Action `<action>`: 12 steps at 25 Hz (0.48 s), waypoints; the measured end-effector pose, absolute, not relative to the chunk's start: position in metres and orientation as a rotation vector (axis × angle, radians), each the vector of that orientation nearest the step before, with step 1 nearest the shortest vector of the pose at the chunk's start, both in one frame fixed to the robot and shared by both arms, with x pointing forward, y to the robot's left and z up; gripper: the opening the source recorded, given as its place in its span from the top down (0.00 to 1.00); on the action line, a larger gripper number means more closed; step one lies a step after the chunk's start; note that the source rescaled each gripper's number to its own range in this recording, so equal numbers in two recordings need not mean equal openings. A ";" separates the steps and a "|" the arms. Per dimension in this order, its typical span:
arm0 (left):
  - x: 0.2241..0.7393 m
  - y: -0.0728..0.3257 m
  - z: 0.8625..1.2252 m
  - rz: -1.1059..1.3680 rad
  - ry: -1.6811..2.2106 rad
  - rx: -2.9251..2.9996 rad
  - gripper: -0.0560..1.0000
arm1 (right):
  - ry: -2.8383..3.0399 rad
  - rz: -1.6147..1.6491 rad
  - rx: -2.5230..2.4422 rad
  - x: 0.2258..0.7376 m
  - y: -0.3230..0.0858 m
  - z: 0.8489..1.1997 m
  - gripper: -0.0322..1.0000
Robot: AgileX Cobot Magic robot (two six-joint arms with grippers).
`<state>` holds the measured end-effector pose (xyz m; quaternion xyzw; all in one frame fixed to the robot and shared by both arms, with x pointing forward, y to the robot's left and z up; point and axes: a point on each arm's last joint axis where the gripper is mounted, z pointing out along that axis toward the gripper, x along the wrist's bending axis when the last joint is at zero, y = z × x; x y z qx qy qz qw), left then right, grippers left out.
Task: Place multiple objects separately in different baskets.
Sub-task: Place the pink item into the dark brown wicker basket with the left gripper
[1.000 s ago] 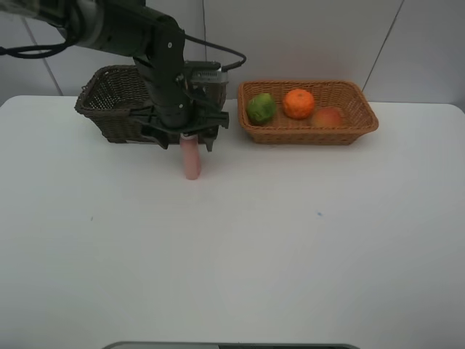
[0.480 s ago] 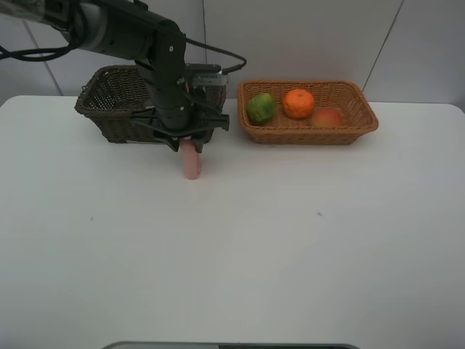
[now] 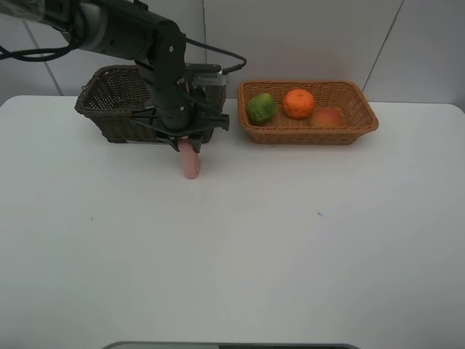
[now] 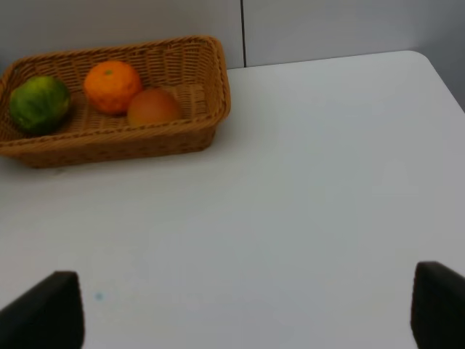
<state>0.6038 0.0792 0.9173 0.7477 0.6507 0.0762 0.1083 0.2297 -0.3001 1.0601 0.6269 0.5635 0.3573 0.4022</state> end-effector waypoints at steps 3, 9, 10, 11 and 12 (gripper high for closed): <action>0.604 0.079 0.917 0.224 1.914 2.200 0.61 | 1.424 0.903 1.584 0.230 -0.300 1.060 0.00; 0.604 0.079 0.917 0.224 1.914 2.200 0.61 | 1.424 0.903 1.584 0.230 -0.300 1.060 0.00; 0.604 0.079 0.917 0.224 1.914 2.200 0.61 | 1.424 0.903 1.584 0.230 -0.300 1.060 0.00; 0.604 0.079 0.917 0.224 1.914 2.200 0.61 | 1.424 0.903 1.584 0.230 -0.300 1.060 0.00; 0.604 0.079 0.917 0.224 1.915 2.200 0.61 | 1.424 0.903 1.584 0.230 -0.300 1.060 0.00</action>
